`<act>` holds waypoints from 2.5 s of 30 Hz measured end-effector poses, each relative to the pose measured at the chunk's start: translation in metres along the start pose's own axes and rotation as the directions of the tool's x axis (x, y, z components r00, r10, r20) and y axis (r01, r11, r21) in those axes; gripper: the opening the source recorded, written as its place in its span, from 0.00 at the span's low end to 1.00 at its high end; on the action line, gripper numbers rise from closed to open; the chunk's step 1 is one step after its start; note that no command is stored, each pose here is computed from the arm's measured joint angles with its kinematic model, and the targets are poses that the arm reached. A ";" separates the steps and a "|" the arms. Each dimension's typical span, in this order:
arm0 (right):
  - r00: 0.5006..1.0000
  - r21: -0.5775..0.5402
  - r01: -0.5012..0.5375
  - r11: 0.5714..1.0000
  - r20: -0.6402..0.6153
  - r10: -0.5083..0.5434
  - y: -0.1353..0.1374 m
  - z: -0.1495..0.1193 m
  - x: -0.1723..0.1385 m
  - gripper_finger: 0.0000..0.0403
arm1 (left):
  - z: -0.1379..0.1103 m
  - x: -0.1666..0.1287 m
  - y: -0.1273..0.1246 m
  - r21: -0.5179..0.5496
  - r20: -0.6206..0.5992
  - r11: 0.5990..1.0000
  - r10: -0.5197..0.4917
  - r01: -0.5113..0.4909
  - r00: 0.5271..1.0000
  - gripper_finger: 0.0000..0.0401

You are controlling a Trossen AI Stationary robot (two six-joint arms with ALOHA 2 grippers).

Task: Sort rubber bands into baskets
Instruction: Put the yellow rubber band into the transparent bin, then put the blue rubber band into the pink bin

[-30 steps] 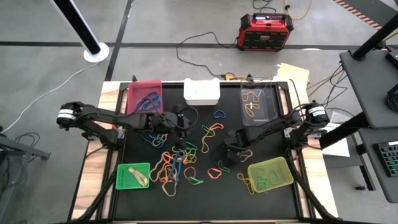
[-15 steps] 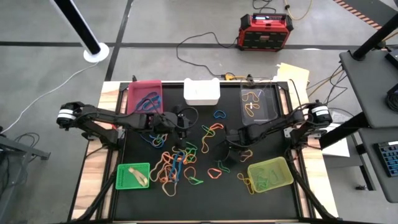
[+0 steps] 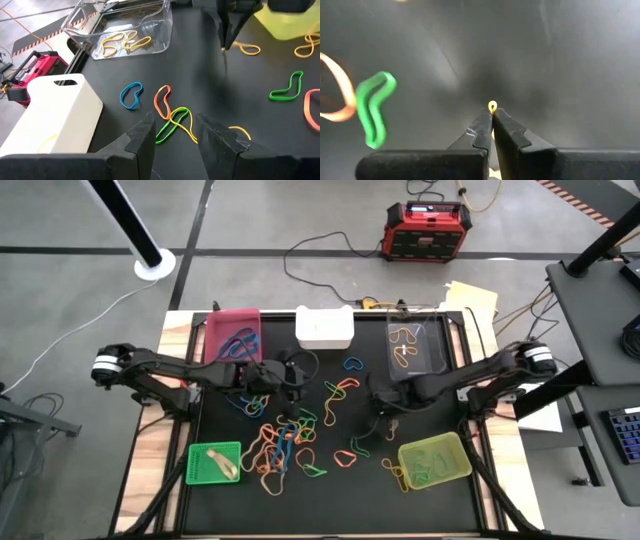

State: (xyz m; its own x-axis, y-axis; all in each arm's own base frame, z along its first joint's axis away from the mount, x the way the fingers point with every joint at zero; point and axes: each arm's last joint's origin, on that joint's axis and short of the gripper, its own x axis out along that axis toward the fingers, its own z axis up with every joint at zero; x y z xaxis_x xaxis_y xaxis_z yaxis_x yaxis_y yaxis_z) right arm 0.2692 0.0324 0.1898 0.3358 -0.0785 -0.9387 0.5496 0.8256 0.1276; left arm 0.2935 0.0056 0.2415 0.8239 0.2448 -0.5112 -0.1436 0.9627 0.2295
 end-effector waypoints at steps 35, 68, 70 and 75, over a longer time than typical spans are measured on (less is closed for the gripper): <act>0.649 0.520 0.470 0.713 0.344 -0.678 -0.172 0.072 -0.104 0.02 | 0.011 -0.010 -0.039 -0.191 0.115 0.973 -0.109 0.130 0.987 0.31; 0.784 0.478 0.289 0.829 0.379 -0.492 -0.183 0.073 -0.104 0.41 | -0.008 -0.014 -0.049 -0.369 -0.078 0.923 -0.146 0.108 0.986 0.31; 0.797 0.431 0.243 0.869 0.423 -0.432 -0.178 0.075 -0.107 0.42 | -0.010 -0.015 -0.051 -0.384 -0.102 0.917 -0.162 0.112 0.981 0.31; 0.824 0.277 0.110 0.954 0.512 -0.243 -0.159 0.077 -0.113 0.42 | -0.021 -0.018 -0.057 -0.449 -0.208 0.878 -0.280 0.163 0.937 0.31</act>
State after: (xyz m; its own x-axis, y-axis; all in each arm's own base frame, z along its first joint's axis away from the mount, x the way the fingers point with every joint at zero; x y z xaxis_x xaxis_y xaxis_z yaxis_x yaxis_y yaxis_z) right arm 0.2029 -0.1324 0.2998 0.5345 -0.5517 -0.6403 0.7736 0.6244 0.1078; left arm 0.2753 -0.0511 0.2208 0.6983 -0.0163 -0.7157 -0.2382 0.9374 -0.2539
